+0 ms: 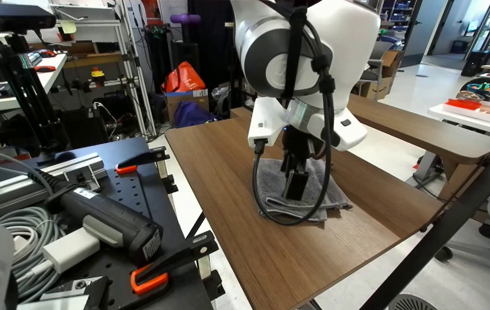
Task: Move the grey towel to the right.
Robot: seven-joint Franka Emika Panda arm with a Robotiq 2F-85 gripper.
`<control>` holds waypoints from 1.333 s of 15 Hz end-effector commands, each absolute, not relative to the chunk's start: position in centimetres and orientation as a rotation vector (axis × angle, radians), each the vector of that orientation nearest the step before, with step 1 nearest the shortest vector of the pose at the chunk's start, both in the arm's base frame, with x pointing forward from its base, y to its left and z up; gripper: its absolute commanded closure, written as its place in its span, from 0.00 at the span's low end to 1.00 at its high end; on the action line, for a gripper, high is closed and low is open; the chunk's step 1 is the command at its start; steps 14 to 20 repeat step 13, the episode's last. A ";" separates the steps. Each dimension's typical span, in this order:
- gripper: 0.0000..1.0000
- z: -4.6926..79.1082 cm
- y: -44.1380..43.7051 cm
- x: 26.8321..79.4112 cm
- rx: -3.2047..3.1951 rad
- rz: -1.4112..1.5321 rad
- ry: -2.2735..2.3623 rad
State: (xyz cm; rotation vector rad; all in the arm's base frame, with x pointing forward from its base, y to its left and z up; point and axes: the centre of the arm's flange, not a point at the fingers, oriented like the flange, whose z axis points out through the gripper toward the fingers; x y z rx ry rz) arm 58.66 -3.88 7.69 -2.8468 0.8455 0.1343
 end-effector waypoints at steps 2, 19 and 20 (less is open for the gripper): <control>0.00 8.7 -7.3 56.2 -2.773 0.112 0.941; 0.00 14.6 -2.4 56.0 -2.864 0.061 0.692; 0.00 14.6 -2.4 56.0 -2.864 0.061 0.692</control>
